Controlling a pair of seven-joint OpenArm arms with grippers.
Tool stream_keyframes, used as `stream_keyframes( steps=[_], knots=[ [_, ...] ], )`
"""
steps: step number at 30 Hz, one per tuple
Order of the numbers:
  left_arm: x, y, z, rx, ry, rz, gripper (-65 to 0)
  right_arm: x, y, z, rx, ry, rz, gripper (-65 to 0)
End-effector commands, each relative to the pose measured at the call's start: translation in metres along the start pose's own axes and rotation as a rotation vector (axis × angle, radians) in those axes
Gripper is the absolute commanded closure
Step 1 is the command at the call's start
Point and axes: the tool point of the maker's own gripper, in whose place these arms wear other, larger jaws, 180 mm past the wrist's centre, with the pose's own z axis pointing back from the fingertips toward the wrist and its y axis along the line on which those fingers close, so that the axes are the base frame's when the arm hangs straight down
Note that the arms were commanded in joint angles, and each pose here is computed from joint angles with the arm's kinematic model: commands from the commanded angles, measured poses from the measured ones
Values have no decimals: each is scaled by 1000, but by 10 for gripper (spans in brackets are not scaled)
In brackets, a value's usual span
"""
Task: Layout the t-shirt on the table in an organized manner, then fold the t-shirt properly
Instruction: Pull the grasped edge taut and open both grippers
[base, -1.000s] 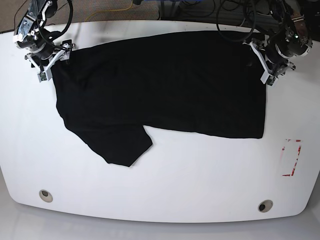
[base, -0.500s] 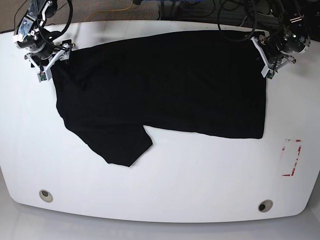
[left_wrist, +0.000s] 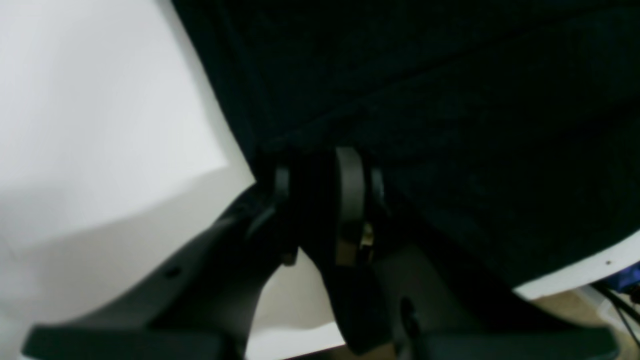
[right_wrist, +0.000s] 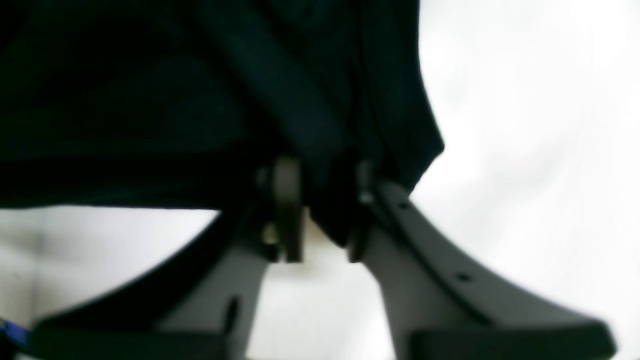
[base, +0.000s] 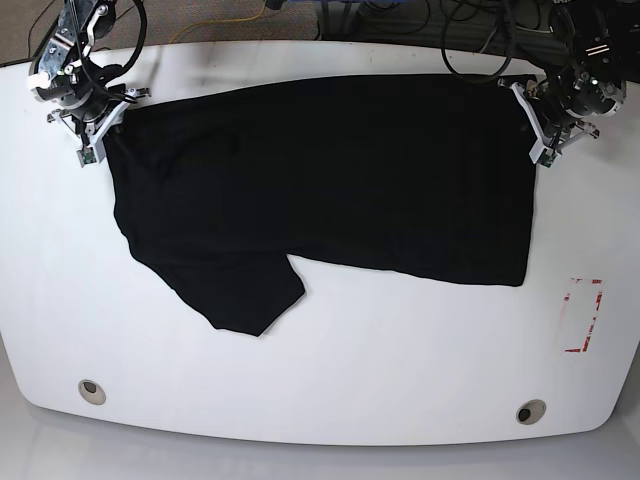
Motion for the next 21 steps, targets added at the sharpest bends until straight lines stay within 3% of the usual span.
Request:
stream_keyframes(
  steps=[1,9,18,21],
  knots=[
    [-4,15,5,46,32,-19,-92,12,-15,8,-42,-24,30,-81],
    [-2,24,8,64,34,-34,-92,19,-29,13,-70,-25,63,-108],
    [1,22,7,54,38,-67,-92,24,-39,18,-90,-24,87,-404],
    [1,23,7,55,38,-68,-93,30,-40,18,-93,-39,86,-463]
  ],
)
